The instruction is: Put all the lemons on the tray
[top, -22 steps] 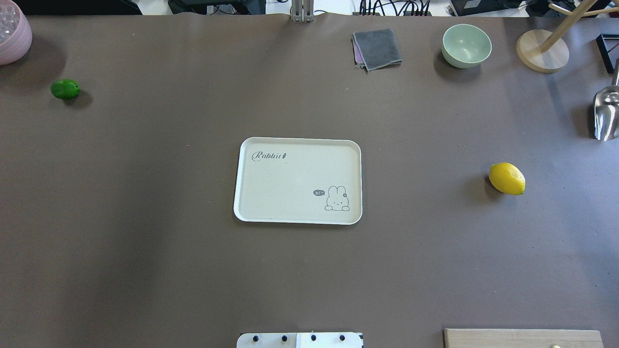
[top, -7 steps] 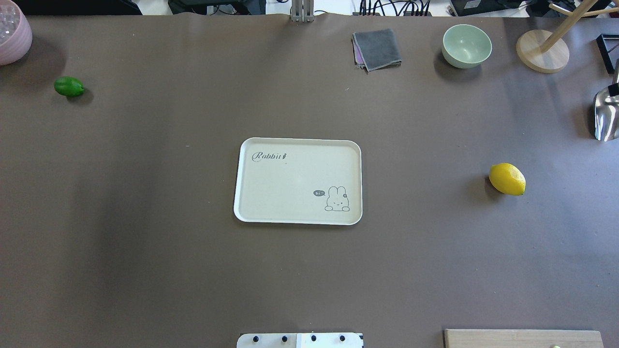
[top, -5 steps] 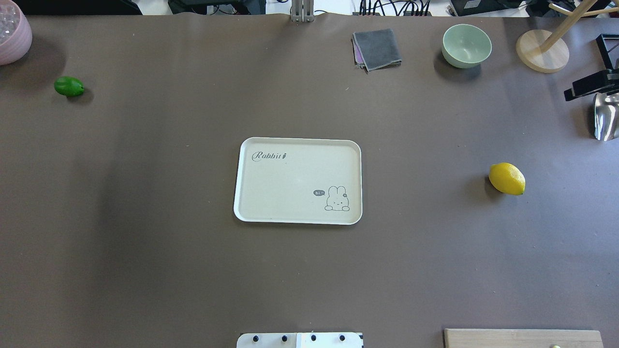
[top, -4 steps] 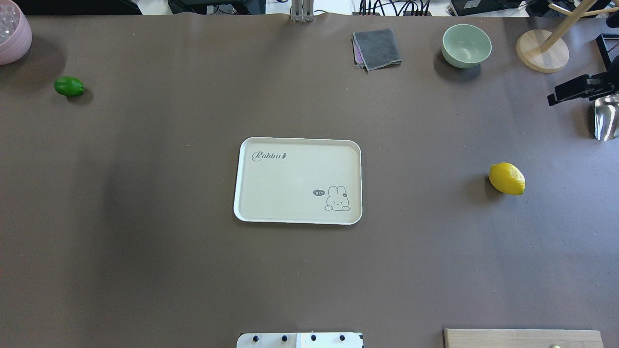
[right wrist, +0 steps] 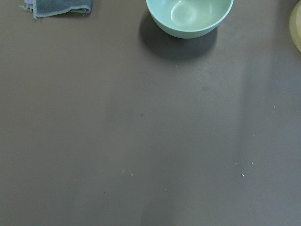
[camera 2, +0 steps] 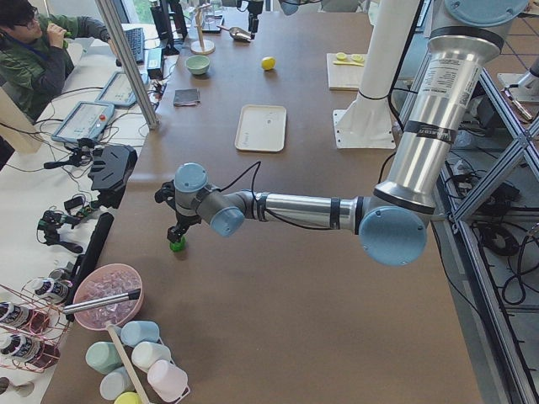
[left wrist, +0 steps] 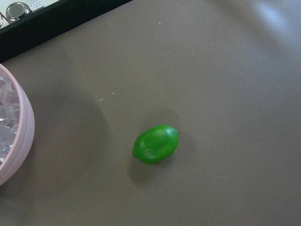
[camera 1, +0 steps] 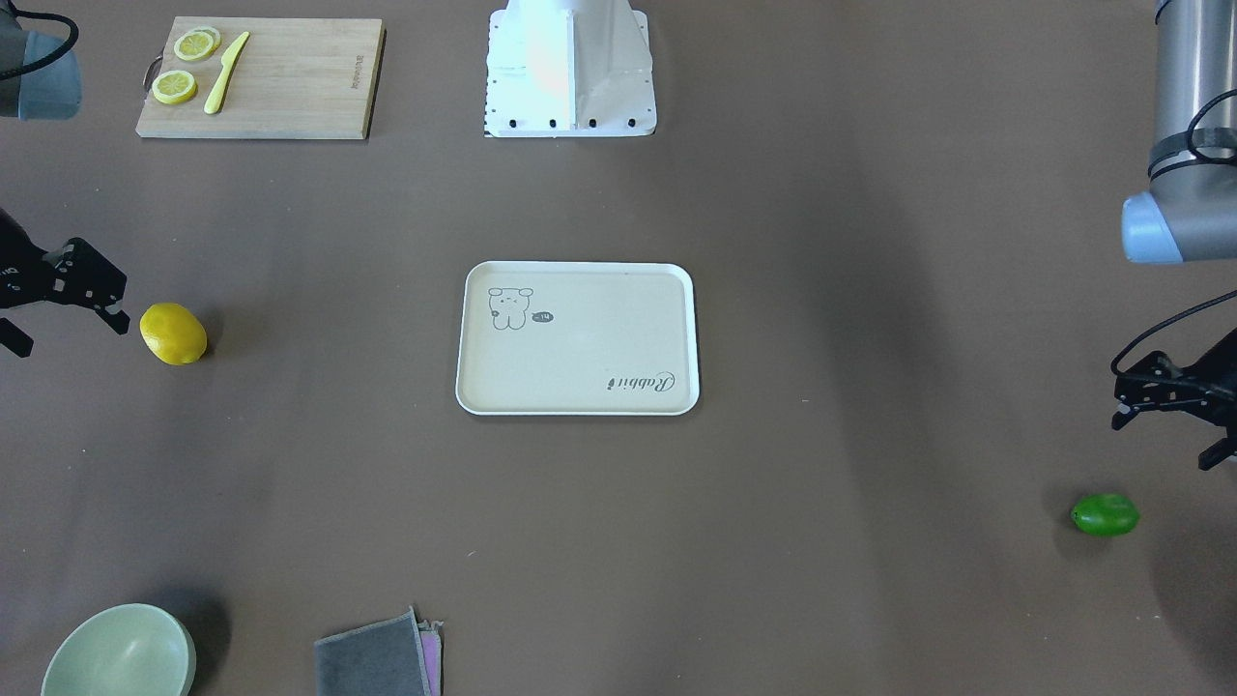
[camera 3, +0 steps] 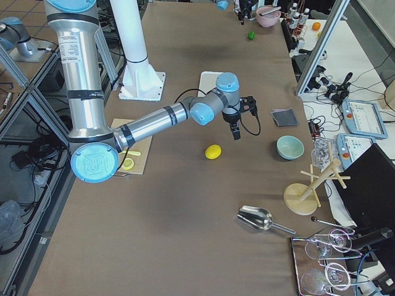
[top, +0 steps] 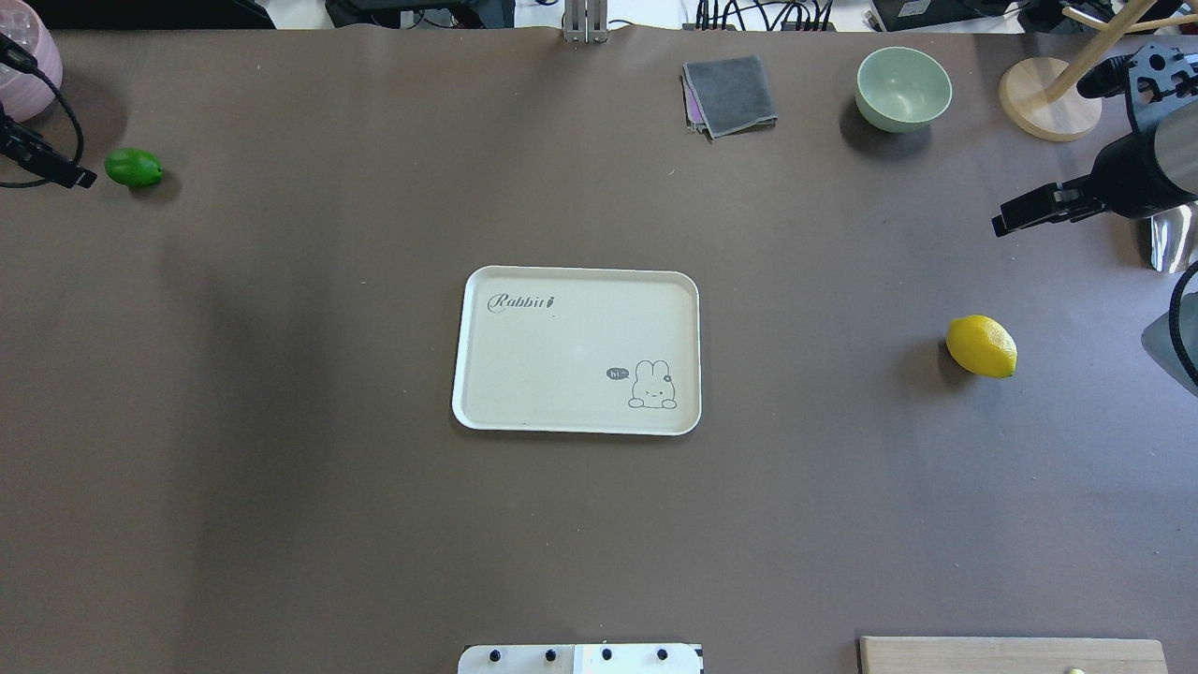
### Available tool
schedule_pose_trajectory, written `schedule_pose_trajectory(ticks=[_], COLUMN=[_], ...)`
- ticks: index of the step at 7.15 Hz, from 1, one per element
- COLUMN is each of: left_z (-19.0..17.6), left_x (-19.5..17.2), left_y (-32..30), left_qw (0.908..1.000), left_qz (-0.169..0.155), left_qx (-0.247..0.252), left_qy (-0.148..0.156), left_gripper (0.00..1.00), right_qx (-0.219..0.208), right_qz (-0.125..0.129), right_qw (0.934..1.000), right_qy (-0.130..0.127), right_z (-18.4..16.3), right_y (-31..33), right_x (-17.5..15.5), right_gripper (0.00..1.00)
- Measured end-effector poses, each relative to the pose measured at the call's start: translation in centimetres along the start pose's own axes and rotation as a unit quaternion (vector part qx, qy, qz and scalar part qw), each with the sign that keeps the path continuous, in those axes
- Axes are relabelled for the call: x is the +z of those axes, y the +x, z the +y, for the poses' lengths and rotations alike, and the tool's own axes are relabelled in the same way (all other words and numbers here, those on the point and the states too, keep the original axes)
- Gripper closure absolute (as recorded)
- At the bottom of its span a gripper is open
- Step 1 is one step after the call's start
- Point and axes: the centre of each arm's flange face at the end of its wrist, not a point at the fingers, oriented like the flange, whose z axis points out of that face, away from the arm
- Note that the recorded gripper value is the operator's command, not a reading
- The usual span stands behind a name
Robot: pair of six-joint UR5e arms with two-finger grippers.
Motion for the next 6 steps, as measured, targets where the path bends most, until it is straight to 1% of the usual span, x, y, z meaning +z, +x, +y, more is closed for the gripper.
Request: schedule_pose_trajectory(ticks=[2,3,4,6], left_z=[-3.2,-4.3,-5.0,-5.3], left_x=[3.3,4.4,5.2,6.1], left_y=[-0.7,-1.5,-2.3,-2.7], left_qw=[0.9993,0.9988,0.9980,0.9969], left_qz=[-0.002,-0.013,-0.030,-0.040], left_qx=[0.031,0.038,0.042,0.052], left_qy=[-0.019,-0.028,-0.036,-0.044], left_gripper=[0.04,0.04,0.04,0.04], right_qx=[-0.001,-0.001,-0.002,-0.002], right_qz=[0.002,0.003,0.003,0.003], right_qw=[1.0000,1.0000,1.0000,1.0000], right_qy=[0.002,0.002,0.002,0.003], right_z=[-0.1,-0.1,-0.1,-0.1], right_y=[0.0,-0.1,-0.1,-0.1], right_x=[0.0,0.1,0.1,0.0], right_gripper=[0.00,0.00,0.00,0.00])
